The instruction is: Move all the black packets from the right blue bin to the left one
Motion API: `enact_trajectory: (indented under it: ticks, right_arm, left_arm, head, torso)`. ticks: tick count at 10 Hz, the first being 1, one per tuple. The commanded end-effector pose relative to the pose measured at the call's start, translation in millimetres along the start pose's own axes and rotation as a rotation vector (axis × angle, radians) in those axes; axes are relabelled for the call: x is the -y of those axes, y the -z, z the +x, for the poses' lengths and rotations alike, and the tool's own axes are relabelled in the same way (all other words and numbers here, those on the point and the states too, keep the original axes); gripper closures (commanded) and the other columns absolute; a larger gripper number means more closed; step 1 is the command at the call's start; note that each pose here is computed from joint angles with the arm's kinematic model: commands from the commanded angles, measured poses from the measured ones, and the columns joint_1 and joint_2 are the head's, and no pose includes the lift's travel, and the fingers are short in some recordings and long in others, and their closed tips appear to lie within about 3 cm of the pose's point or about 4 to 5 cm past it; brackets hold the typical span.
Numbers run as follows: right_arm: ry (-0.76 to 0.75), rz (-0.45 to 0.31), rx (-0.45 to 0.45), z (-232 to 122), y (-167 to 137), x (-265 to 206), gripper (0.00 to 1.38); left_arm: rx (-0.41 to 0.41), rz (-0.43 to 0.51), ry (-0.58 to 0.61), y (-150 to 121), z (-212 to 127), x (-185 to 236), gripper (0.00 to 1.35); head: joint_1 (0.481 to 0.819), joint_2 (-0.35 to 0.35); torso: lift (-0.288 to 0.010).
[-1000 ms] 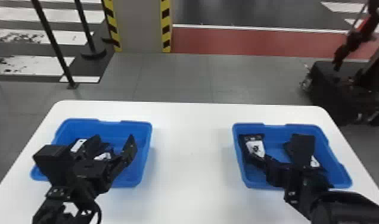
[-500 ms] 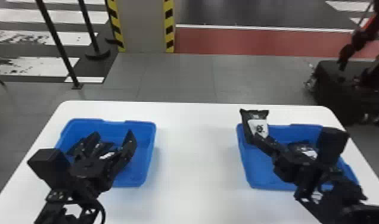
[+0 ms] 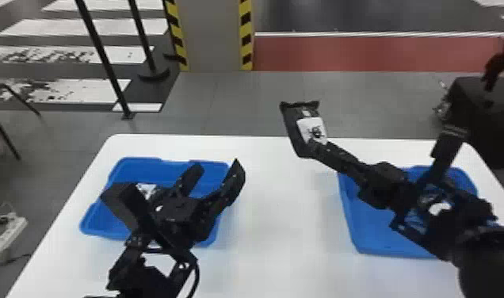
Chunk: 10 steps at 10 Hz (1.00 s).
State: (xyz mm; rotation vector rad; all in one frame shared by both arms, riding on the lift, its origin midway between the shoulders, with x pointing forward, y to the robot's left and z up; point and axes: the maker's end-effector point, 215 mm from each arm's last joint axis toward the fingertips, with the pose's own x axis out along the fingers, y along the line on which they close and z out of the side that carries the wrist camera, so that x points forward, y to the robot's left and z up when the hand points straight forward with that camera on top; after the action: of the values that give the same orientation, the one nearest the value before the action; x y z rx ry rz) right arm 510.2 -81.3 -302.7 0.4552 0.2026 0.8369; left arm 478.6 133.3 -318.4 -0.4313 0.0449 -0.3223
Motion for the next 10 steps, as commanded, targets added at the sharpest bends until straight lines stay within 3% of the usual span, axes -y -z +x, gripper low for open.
enact_trajectory:
  ticks: [1, 4, 10]
  right_arm:
    - [-0.069, 0.054, -0.072, 22.2, 17.1, 14.0, 1.13]
    - [-0.129, 0.02, -0.127, 39.4, 16.6, 20.0, 1.13]
    - [-0.354, 0.119, -0.241, 87.8, 79.8, -79.2, 1.13]
  left_arm:
    - [-0.001, -0.052, 0.058, -3.4, 8.9, 17.2, 0.2]
    - [0.034, -0.088, 0.102, -20.3, 15.9, 28.9, 0.2]
    - [-0.078, -0.077, 0.128, 5.6, 25.7, 38.8, 0.2]
  head:
    - [0.695, 0.059]
    - [0.695, 0.051]
    - [0.695, 0.136]
  torso:
    - [-0.11]
    - [-0.11]
    - [-0.11]
